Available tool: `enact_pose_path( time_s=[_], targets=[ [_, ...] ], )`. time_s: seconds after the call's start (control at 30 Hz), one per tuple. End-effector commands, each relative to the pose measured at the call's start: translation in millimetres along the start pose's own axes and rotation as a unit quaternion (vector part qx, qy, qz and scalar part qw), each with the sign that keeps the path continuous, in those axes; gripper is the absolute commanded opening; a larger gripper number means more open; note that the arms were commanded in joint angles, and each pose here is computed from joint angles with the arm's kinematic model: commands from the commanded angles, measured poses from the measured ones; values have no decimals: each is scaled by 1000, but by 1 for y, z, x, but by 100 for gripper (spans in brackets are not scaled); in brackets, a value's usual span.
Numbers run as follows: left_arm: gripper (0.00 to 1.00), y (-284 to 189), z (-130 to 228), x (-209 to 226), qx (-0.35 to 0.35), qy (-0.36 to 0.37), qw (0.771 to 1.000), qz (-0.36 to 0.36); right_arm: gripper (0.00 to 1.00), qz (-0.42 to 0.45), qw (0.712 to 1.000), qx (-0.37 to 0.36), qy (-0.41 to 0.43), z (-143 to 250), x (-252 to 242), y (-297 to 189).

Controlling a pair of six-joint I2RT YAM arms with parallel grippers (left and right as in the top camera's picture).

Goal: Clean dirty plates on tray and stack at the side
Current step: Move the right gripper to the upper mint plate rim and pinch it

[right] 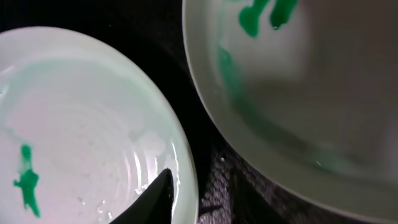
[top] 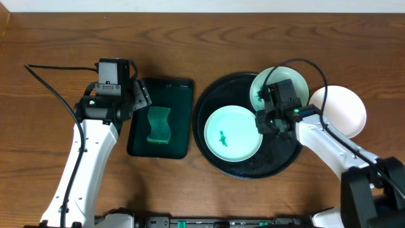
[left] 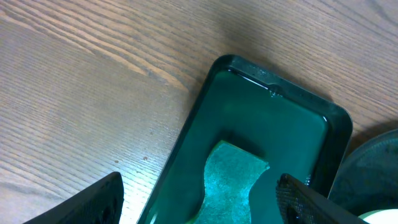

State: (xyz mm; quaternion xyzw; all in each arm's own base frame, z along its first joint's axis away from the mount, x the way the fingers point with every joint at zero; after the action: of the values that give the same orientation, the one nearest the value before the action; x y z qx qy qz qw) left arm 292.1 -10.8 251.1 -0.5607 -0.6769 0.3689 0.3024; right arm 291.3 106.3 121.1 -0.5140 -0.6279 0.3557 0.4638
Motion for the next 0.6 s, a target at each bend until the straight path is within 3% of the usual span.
enact_pose_path(
  time_s=[0.0, 0.13, 0.27, 0.37, 0.57],
  targets=[
    [79, -2, -3, 1, -6, -4, 1000, -8, 26, -12, 999, 23, -22, 7, 4, 12],
    [79, -2, -3, 1, -6, -4, 1000, -8, 19, -10, 999, 34, -24, 10, 5, 20],
    [79, -2, -3, 1, -6, -4, 1000, -8, 1, -3, 999, 33, -23, 10, 3, 21],
    [79, -2, -3, 1, -6, -4, 1000, -8, 1, 17, 1000, 24, -3, 8, 1, 17],
    [79, -2, -3, 1, -6, -4, 1000, -8, 1, 72, 991, -22, 115, 5, -5, -20]
  ],
)
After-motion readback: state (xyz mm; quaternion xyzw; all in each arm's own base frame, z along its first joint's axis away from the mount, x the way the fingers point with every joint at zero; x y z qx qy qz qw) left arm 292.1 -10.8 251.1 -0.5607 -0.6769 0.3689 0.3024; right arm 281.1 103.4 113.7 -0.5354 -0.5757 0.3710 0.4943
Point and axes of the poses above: each gripper's point midway between its finger pads, its own y axis out along the fingers, its own x axis along the line the jaws close on, z = x × y, the point moved 10 cm from there along -y, back along the fingers, and after that the axes turned 11 degrees about y, right-handed, at the moved point
